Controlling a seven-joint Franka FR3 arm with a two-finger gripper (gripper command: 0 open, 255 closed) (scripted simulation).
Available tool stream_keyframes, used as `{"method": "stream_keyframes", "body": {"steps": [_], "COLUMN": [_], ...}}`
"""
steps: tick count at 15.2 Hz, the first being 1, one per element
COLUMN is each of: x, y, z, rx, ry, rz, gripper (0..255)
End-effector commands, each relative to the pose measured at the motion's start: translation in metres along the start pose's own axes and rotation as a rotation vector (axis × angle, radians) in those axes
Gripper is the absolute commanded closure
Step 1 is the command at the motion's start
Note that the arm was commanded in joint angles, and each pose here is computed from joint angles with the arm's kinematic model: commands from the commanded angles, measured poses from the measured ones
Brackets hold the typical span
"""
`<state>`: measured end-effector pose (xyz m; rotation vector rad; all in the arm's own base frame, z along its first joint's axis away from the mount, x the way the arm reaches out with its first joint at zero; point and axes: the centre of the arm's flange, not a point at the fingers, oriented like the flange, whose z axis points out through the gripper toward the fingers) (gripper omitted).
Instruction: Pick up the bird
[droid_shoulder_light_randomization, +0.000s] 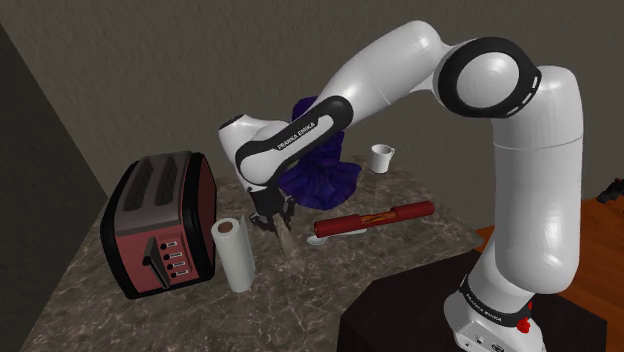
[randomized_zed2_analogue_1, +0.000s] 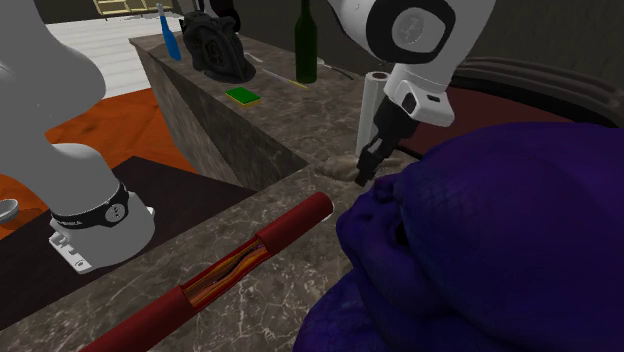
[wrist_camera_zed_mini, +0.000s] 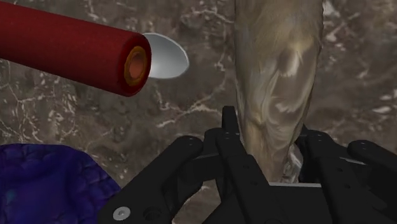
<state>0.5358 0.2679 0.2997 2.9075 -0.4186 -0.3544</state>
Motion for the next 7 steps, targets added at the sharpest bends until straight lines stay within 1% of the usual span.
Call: {"method": "stream_keyframes", "body": {"steps": [1,5,7], "x": [-0.003,-0.007,-0.007], "y": [0.002,0.006,0.006], "z": [-0.009,-0.029,-0.03], "rx": [0.0,0.0,0.0], "ry": [0.0,0.0,0.0], "rz": [0.0,0.0,0.0], "gripper": [255,255,255]}}
